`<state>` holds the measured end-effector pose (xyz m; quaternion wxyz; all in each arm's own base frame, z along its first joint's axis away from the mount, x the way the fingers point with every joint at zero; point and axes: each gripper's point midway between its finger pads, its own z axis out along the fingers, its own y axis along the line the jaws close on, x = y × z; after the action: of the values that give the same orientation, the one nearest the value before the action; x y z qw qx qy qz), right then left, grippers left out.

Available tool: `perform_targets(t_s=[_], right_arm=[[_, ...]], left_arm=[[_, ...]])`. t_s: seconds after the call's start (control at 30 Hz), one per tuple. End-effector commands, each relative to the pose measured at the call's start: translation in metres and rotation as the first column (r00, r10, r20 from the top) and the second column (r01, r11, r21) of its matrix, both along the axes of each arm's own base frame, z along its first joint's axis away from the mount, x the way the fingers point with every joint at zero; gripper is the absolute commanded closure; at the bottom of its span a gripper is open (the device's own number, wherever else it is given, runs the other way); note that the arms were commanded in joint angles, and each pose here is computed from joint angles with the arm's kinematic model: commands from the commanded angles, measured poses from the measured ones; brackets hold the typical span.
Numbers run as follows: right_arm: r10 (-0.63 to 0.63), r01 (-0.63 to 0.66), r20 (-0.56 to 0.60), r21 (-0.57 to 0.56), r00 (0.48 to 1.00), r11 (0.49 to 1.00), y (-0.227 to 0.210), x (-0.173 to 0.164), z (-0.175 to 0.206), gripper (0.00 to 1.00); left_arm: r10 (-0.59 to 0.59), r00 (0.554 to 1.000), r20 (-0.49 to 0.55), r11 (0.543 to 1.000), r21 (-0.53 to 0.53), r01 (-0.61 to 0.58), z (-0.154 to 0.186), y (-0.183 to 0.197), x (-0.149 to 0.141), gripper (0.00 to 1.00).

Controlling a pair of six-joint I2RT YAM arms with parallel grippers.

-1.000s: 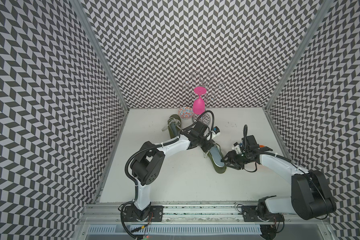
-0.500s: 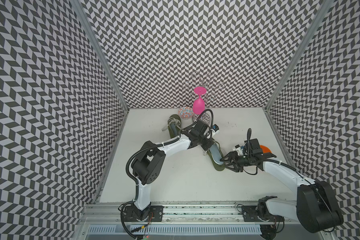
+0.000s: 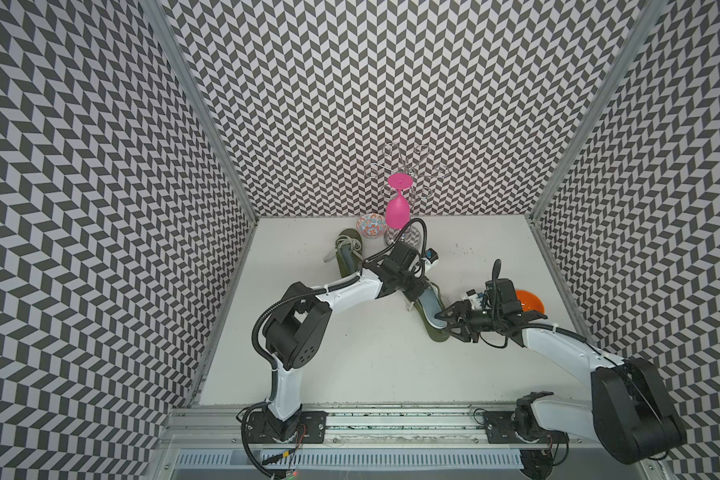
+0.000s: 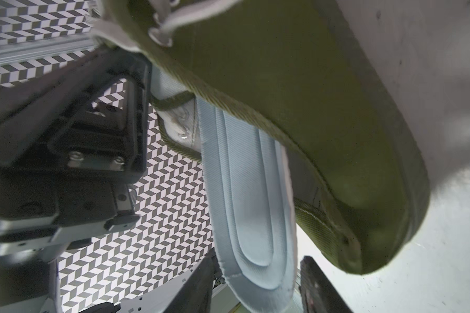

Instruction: Insert the insole into the shoe

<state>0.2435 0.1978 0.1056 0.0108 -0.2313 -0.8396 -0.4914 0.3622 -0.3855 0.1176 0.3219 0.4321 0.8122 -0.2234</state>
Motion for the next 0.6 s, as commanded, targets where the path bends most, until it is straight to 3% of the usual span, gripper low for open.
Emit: perform_targets(t_s=[0.0,0.2,0.33,0.57], right_arm=[[-0.034,0.032,0.040,0.036,0.999,0.999,0.005,0.014,0.007,0.52],[-0.039,0.039,0.040,0.018,0.998,0.999,0.006,0.025,0.002,0.71],[-0.038,0.041,0.054,-0.052,0.998,0.998,0.001,0.030,-0.004,0.81],[-0.003,0.049,0.182,-0.250,0.983,0.967,-0.016,0.058,0.005,0.85]], left_arm=[[0.027,0.999,0.042,0.999,-0.038,-0.025,0.019,-0.008,0.010,1.00],[0.035,0.999,0.041,0.999,-0.039,-0.033,0.019,-0.007,0.010,1.00],[0.025,0.998,0.053,0.999,-0.043,-0.023,0.025,-0.010,0.009,1.00],[-0.070,0.997,0.030,0.998,-0.006,0.070,0.019,-0.020,-0.009,1.00]])
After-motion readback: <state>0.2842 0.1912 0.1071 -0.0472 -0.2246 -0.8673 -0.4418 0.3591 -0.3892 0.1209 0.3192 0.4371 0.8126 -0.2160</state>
